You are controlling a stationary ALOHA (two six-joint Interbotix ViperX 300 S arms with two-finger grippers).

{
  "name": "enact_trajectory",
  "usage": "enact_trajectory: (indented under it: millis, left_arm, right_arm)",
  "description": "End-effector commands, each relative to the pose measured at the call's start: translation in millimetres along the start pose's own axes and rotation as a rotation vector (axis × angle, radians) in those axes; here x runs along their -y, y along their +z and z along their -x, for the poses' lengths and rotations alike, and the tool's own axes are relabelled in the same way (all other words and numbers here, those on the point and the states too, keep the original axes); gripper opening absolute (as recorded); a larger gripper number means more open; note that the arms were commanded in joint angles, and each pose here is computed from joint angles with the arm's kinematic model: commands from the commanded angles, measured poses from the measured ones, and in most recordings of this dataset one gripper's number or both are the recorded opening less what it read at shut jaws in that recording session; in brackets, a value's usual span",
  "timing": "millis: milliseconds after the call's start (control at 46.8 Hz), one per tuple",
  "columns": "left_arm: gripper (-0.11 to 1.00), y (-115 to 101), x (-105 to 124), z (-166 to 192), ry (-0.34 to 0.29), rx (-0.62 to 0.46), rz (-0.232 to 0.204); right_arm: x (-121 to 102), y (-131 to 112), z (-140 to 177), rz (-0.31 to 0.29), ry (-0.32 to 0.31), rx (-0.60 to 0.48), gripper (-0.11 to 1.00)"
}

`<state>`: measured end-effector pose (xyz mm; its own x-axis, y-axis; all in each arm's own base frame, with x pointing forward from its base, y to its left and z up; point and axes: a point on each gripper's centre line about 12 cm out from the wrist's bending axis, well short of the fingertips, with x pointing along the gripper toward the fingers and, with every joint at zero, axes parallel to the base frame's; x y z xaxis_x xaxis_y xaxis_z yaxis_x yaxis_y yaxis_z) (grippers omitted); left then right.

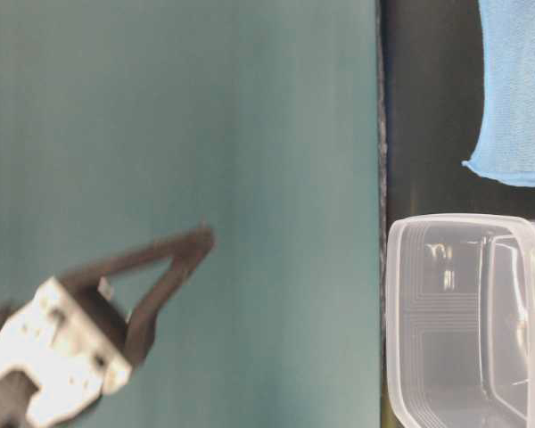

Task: Place the blue towel into the container with the left arm.
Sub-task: 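Swing the left gripper over the container toward the blue towel, then lower the open left gripper onto the towel and close on it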

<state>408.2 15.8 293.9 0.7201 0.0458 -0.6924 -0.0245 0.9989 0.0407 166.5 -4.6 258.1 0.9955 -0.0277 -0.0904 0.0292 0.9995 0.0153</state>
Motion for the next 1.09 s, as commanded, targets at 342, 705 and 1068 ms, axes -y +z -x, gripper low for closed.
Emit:
enact_trajectory:
  millis: [342,705,1068]
  left_arm:
    - [0.85,21,-4,-106,0.005,-0.247,-0.023]
    - [0.88,-3,0,-175,-0.031,-0.309,-0.214]
    - [0.87,-41,7,-222,-0.047,-0.364,-0.223]
  right_arm:
    - [1,2,3,-0.055,-0.002,0.023,0.74]
    - [-2,5,11,-0.073,0.017,0.081,0.74]
    - [-2,13,18,-0.073,0.020,0.128,0.74]
